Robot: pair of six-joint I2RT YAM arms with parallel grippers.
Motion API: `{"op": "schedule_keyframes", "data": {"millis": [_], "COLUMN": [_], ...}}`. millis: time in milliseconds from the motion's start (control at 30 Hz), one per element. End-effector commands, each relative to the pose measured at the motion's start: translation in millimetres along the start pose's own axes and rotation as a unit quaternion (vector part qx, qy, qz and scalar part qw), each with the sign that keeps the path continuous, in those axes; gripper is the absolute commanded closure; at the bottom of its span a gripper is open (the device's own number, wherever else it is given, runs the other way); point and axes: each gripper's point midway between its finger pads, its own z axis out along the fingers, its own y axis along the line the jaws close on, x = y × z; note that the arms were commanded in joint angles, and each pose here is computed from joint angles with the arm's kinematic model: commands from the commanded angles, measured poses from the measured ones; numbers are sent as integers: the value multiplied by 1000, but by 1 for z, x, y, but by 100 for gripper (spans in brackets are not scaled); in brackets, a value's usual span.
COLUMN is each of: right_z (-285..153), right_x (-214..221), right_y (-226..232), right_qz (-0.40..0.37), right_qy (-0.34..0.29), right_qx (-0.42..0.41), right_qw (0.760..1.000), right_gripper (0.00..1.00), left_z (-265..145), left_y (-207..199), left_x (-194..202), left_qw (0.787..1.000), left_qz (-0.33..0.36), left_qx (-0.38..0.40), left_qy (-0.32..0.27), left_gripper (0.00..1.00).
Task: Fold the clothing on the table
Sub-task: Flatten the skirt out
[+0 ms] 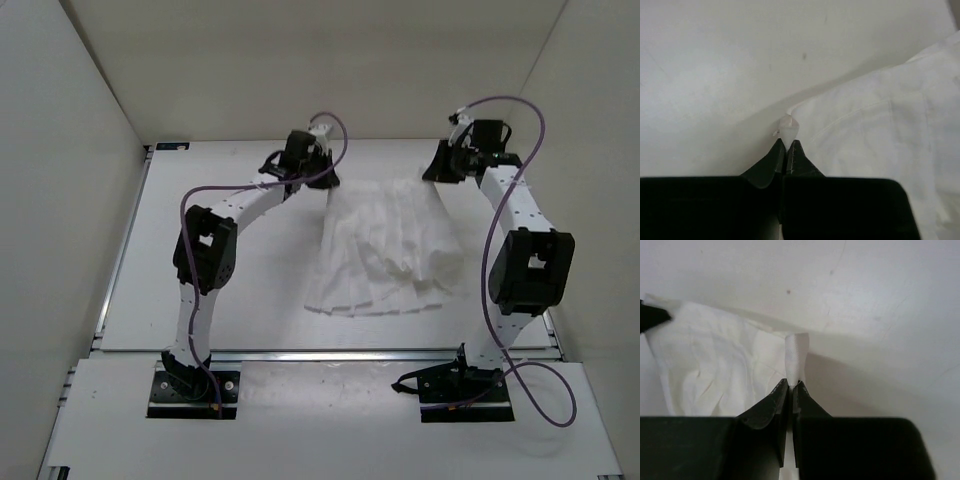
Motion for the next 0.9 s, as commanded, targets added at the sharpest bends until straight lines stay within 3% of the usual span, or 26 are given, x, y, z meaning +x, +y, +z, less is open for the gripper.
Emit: {"op": "schedule_keyframes", "data": {"millis": [0,67,167,200,267,333,367,400,433,467,533,600,633,700,767,867], "right_z": [-53,-96,-153,-168,-180,-180,-171,-173,-153,-137,-111,-88,-92,-80,-81,-85], "right_x": [-114,-167,-203,-215,-199,-184,-166,-156,-131,-100,-44,32,43,101,128,137], "right_y": [19,39,60,64,70,75,68,71,65,59,61,59,66,73,81,86], "right_qz": [-69,-98,-112,-126,-133,-150,-140,-141,-132,-127,-118,-100,-99,-82,-74,-64], "right_qy": [-125,-193,-285,-321,-343,-362,-349,-346,-318,-288,-239,-182,-181,-132,-110,-110], "right_qx": [16,27,20,15,0,-3,4,1,-5,-8,-18,-23,-30,-46,-56,-68], "right_qw": [990,976,952,939,930,920,926,928,939,949,964,978,978,987,990,990], "right_gripper": [100,99,100,100,100,100,100,100,100,99,100,100,100,100,100,99], "left_z": [-96,-153,-239,-250,-281,-268,-282,-276,-259,-274,-256,-272,-261,-270,-267,-274], "left_y": [-30,-48,-73,-74,-81,-63,-60,-51,-38,-42,-23,-17,-3,-7,-3,4], "left_x": [-163,-218,-275,-280,-279,-248,-244,-219,-190,-179,-110,-70,-33,2,46,61], "left_qw": [984,965,927,920,908,919,916,927,936,935,951,955,966,974,983,987], "left_qz": [66,92,132,142,161,172,172,165,162,165,155,143,130,116,105,63], "left_qx": [-6,-22,-49,-57,-62,-77,-83,-87,-92,-89,-89,-89,-96,-80,-76,-63], "left_qy": [-167,-244,-347,-362,-382,-347,-353,-327,-298,-301,-254,-243,-201,-179,-133,-134], "left_gripper": [100,100,100,100,100,100,100,100,100,100,100,100,100,100,100,100]}}
